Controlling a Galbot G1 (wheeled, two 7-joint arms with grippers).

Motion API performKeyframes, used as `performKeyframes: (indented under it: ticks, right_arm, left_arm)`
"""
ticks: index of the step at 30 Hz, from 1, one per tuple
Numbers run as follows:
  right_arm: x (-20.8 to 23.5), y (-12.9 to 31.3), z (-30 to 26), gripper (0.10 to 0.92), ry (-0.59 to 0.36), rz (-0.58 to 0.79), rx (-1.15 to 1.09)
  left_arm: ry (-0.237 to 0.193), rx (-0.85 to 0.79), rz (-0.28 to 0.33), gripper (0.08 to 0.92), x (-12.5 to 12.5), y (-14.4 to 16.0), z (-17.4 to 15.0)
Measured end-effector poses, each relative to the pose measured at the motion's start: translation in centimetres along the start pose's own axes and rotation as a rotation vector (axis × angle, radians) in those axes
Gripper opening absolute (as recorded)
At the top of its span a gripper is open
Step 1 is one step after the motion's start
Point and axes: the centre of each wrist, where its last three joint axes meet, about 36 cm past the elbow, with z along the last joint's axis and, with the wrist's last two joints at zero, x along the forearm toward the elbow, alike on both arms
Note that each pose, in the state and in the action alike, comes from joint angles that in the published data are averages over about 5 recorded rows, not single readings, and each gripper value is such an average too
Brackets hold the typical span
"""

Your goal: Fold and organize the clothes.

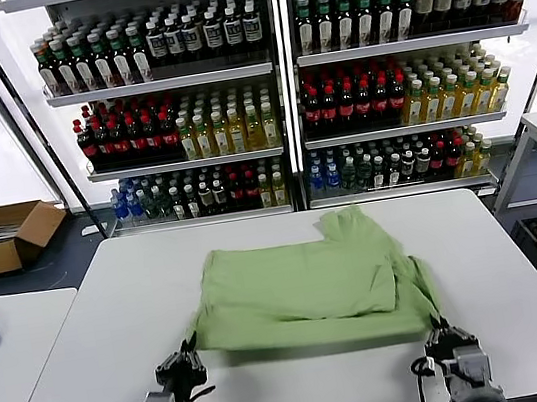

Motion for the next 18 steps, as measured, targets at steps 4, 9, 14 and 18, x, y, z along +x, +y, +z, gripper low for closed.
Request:
performKeyframes:
  ticks: [4, 9, 14, 18]
  right_arm:
    - [1.6, 0.5, 0.8, 0.238, 0.026, 0.003, 0.005]
    - [3.0, 0.2, 0.2, 0.377, 0.017, 0.008, -0.002]
    - [4.2, -0.9, -1.8, 0.524, -0.040, 0.024, -0.035]
    - [4.4, -1.9, -3.5, 0.637, -0.109, 0.036, -0.064]
  left_arm:
    - [0.038, 0.002, 0.012, 0.086, 2.2, -1.0, 1.2]
    - [0.047, 0.020, 0.022, 0.174, 4.2, -2.0, 1.2]
    - [0.015, 0.051, 0.032, 0.321, 5.7, -2.5, -0.4]
    - [-0.049, 0.083, 0.045, 0.434, 6.6, -2.8, -2.4]
